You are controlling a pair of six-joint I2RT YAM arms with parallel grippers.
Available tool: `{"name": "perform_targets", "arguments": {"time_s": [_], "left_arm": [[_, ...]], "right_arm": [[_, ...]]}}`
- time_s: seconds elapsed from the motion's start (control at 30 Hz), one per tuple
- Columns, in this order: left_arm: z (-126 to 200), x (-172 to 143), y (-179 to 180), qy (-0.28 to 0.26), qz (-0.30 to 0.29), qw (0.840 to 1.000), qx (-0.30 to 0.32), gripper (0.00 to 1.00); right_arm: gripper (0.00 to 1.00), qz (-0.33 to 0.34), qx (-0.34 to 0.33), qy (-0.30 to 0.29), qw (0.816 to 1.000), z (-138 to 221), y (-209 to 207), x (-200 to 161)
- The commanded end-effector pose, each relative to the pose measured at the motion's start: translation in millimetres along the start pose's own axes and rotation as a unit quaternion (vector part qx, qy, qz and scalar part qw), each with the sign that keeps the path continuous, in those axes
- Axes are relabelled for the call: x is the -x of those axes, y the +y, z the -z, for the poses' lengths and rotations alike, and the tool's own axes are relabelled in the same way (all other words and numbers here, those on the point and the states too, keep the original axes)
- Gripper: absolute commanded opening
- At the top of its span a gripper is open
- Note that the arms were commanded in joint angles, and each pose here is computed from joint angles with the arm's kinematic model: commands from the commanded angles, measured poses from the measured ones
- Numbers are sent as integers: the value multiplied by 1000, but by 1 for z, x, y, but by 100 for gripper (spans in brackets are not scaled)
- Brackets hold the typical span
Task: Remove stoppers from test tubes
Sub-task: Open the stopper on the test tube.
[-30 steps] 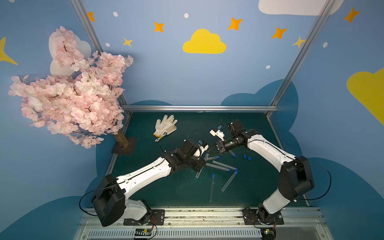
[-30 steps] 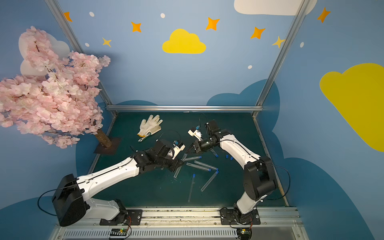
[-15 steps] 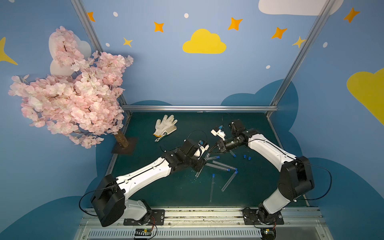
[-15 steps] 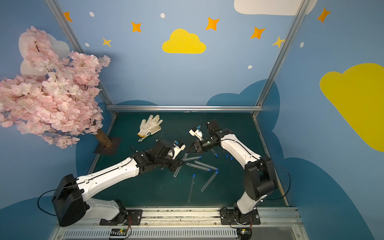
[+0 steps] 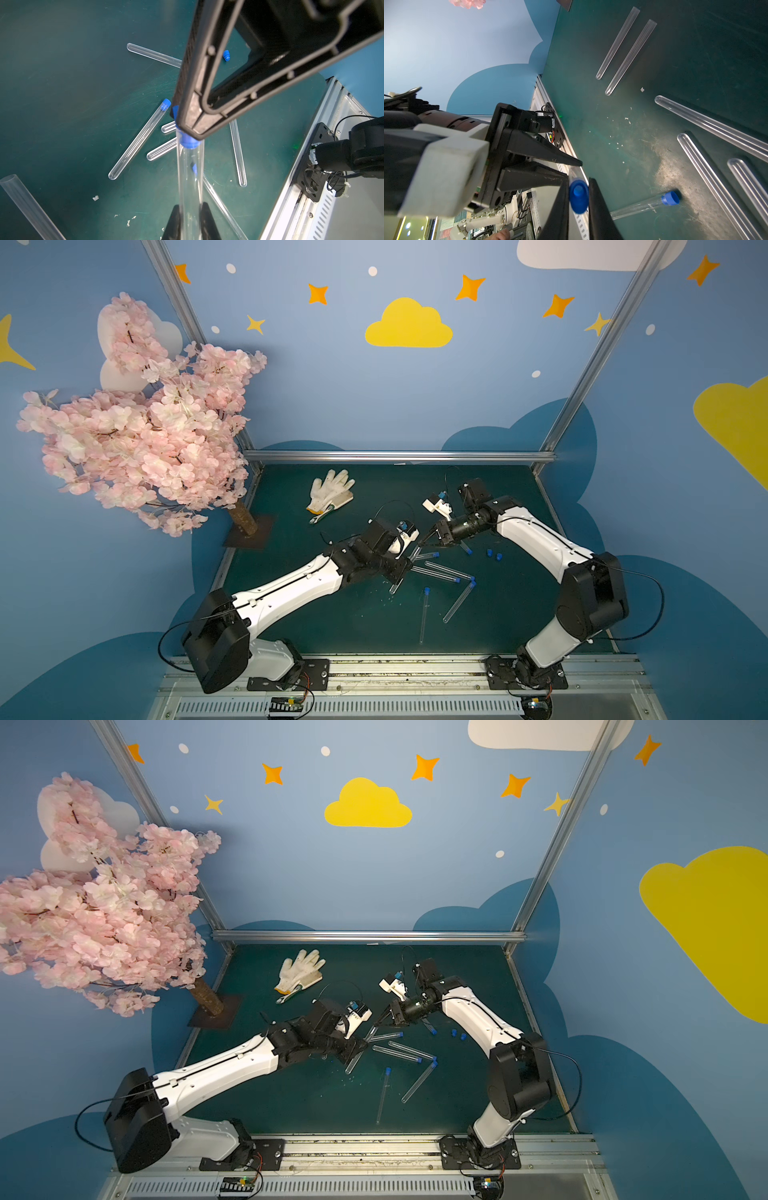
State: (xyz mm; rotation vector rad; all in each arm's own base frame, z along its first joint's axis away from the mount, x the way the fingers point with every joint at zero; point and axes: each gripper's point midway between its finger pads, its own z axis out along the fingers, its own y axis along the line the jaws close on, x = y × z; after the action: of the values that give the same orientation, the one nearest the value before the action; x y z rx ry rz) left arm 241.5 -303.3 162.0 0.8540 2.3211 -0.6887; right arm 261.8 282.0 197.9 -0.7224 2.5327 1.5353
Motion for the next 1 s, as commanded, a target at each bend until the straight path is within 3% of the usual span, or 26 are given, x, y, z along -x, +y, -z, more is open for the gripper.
{"name": "perform_targets", "arguments": {"time_s": [0.0,0.5,0.97], "left_arm": [[-1,-45,16,76,16,996,30,8],[-2,-46,17,82,11,996,32,7],[-2,-47,16,86,4,996,30,7]], "right_arm": [[0,16,-7,-38,999,19,2,23],[0,13,-37,-29,999,22,-6,22],[0,8,-21,-44,999,29,-3,31]]}}
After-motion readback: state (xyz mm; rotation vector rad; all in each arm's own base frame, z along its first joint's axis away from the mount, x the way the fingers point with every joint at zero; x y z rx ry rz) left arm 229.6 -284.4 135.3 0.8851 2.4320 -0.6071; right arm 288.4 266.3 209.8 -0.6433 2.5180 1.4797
